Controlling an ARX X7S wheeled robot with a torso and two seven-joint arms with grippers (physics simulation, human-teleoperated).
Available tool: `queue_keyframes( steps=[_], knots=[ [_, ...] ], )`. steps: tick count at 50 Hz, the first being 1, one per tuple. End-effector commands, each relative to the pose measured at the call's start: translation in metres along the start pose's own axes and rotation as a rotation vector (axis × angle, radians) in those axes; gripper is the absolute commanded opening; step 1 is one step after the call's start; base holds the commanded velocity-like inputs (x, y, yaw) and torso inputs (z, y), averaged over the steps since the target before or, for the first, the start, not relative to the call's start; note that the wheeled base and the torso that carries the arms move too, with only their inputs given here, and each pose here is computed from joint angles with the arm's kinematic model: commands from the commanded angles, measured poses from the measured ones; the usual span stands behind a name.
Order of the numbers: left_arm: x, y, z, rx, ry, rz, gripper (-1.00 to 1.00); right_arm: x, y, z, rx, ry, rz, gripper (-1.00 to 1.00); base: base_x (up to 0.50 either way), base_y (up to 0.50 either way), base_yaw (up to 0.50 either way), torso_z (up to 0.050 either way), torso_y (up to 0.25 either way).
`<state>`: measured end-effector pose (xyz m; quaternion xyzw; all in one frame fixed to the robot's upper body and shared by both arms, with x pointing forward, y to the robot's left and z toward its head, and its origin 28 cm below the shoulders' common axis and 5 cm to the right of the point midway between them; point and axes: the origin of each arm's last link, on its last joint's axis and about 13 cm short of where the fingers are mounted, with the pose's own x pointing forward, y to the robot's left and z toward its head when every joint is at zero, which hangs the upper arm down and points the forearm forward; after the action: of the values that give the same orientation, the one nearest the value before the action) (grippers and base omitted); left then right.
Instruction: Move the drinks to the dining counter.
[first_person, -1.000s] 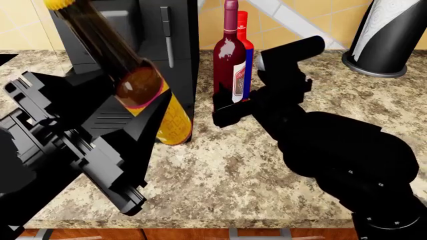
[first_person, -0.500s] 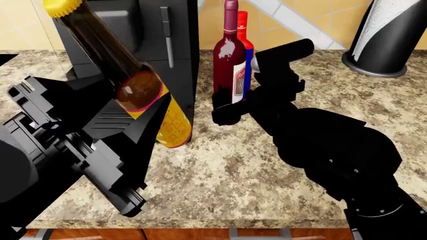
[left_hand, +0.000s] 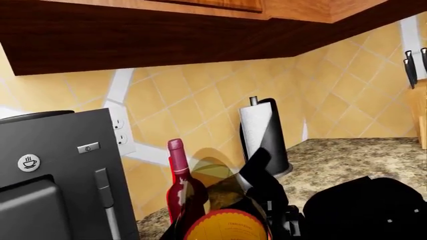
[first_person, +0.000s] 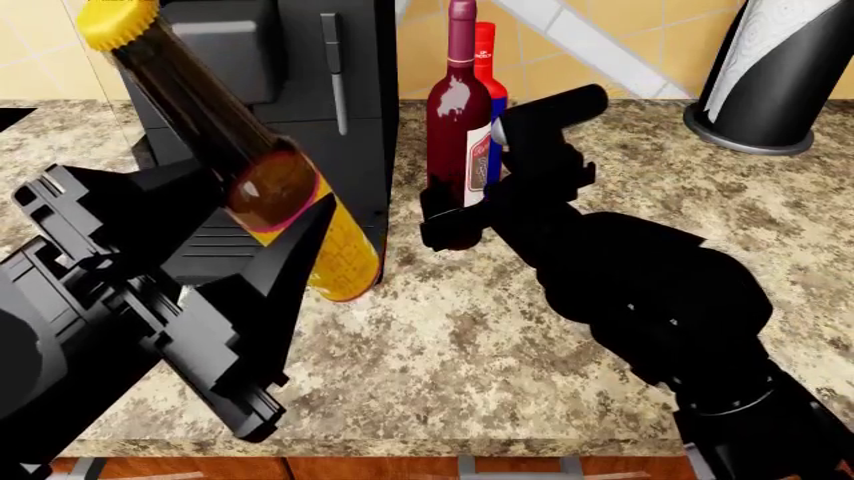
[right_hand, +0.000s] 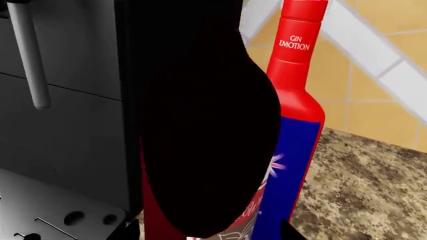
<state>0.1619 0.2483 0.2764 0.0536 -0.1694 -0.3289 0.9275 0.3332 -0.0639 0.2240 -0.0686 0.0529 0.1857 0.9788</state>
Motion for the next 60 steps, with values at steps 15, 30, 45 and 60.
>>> queue_keyframes(
  steps=[15,30,45,60],
  knots=[
    [0.001,0.000,0.003,0.004,-0.029,0.009,-1.00,0.005,0.000,-0.002,-0.023,-0.002,0.022,-1.00,0.00,0.00,0.00,0.001,0.000],
    [0.001,-0.001,0.002,0.007,-0.023,0.005,-1.00,-0.014,-0.002,0.004,-0.014,-0.039,0.003,-1.00,0.00,0.00,0.00,0.000,0.001],
    [0.004,-0.001,0.001,0.006,-0.017,0.001,-1.00,-0.066,0.017,0.027,-0.111,-0.249,0.016,-1.00,0.00,0.00,0.00,0.001,0.001],
    [0.000,-0.002,0.009,0.021,-0.023,0.013,-1.00,-0.075,0.019,0.032,-0.127,-0.278,-0.002,-1.00,-0.20,0.00,0.00,0.001,0.001]
  ],
)
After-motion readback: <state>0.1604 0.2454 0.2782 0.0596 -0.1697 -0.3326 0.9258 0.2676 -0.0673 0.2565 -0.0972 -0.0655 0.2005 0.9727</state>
